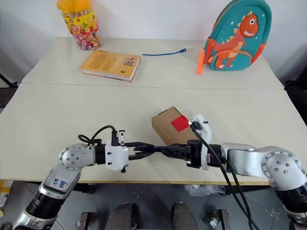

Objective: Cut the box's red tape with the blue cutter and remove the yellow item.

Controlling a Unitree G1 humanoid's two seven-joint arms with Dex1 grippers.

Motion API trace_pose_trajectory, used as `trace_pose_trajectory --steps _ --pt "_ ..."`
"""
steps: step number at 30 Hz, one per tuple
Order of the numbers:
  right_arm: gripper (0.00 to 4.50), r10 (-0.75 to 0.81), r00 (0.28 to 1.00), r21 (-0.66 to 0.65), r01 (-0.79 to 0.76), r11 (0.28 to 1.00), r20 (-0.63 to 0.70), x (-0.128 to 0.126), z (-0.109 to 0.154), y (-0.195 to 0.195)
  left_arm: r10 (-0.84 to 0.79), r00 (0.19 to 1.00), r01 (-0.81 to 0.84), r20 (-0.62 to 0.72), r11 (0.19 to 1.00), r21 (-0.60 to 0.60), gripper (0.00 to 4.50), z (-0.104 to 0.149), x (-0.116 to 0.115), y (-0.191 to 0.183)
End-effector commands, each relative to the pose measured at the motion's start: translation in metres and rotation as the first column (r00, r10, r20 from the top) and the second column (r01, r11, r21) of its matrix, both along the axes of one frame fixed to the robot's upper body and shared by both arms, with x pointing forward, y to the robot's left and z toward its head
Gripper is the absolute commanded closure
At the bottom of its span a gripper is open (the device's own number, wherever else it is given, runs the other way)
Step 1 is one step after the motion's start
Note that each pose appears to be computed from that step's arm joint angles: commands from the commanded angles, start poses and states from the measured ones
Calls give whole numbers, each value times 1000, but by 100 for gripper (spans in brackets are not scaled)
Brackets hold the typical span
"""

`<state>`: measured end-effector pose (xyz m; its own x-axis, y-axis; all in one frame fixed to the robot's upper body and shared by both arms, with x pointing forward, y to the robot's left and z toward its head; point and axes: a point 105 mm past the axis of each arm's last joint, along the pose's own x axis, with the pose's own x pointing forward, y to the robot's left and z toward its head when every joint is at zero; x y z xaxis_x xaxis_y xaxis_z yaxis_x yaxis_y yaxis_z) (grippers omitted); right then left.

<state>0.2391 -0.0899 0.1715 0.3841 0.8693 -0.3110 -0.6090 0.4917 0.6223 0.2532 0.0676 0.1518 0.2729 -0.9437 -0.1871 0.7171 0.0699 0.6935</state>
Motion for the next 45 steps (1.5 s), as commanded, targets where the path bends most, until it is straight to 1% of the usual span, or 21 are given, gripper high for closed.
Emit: trace_pose_trajectory --steps 1,2,7,9,10,11,12,13,14,16,19,22,23,26,27,30,33,35,39,42,45 --pt "411 8 1000 15 -8 1000 17 -1 6 1 -15 999 15 29 1000 -6 409 4 -4 -2" --pt "437 5 1000 14 -5 1000 19 -1 5 0 -16 999 16 30 1000 -6 409 4 -4 -2" --pt "434 6 1000 16 -6 1000 25 0 4 0 -52 999 52 3 998 -22 409 6 -8 -6" --pt "434 8 1000 15 -8 1000 29 0 4 0 -71 997 70 -19 996 -54 335 10 -11 -7" --pt "434 10 999 13 -10 1000 32 0 4 -1 -64 997 62 -38 996 -70 313 12 -11 -6" --pt "434 11 999 11 -11 1000 40 1 6 -2 -45 993 33 -113 994 -104 280 15 -10 -4" --pt "434 20 998 16 -21 1000 57 0 10 -4 -37 973 -3 -230 985 -170 249 23 -9 2" --pt "434 30 997 21 -31 999 72 -2 15 -6 -32 941 -38 -336 979 -201 247 26 -10 8" --pt "434 67 992 65 -75 995 109 -7 27 -7 -32 901 -59 -432 979 -197 247 26 -12 19" --pt "434 117 983 169 -141 976 143 -16 43 -12 14 855 -121 -518 977 -174 247 26 -8 39" --pt "434 114 978 175 -145 974 176 -21 53 -32 78 793 -200 -604 970 -138 247 23 -1 67" --pt "434 24 975 91 -45 995 222 -13 59 -63 155 766 -301 -623 944 -135 306 17 16 88" --pt "434 -9 970 56 -5 998 245 -9 61 -73 169 762 -318 -625 939 -134 341 15 22 89" --pt "434 -78 942 -71 107 992 328 2 71 -104 140 767 -293 -626 945 -148 436 10 37 67" --pt "434 -91 932 -101 134 986 351 6 74 -110 127 767 -274 -629 951 -142 450 7 41 58" --pt "434 -74 909 -178 159 971 411 13 84 -119 77 781 -207 -620 968 -140 450 5 53 34" --pt "434 -16 883 -270 160 950 468 20 97 -122 15 806 -143 -592 975 -170 450 15 72 -1" --pt "434 -8 875 -296 172 940 484 28 100 -122 35 813 -175 -581 966 -188 450 20 87 -14" --pt "434 -13 865 -310 194 931 502 44 104 -118 32 821 -195 -570 954 -227 450 35 101 -36" --pt "434 -8 865 -340 206 918 502 58 103 -111 36 837 -163 -547 969 -187 450 39 103 -51" --pt "434 -6 867 -349 206 914 498 68 100 -106 69 827 -171 -558 976 -133 450 32 103 -55"
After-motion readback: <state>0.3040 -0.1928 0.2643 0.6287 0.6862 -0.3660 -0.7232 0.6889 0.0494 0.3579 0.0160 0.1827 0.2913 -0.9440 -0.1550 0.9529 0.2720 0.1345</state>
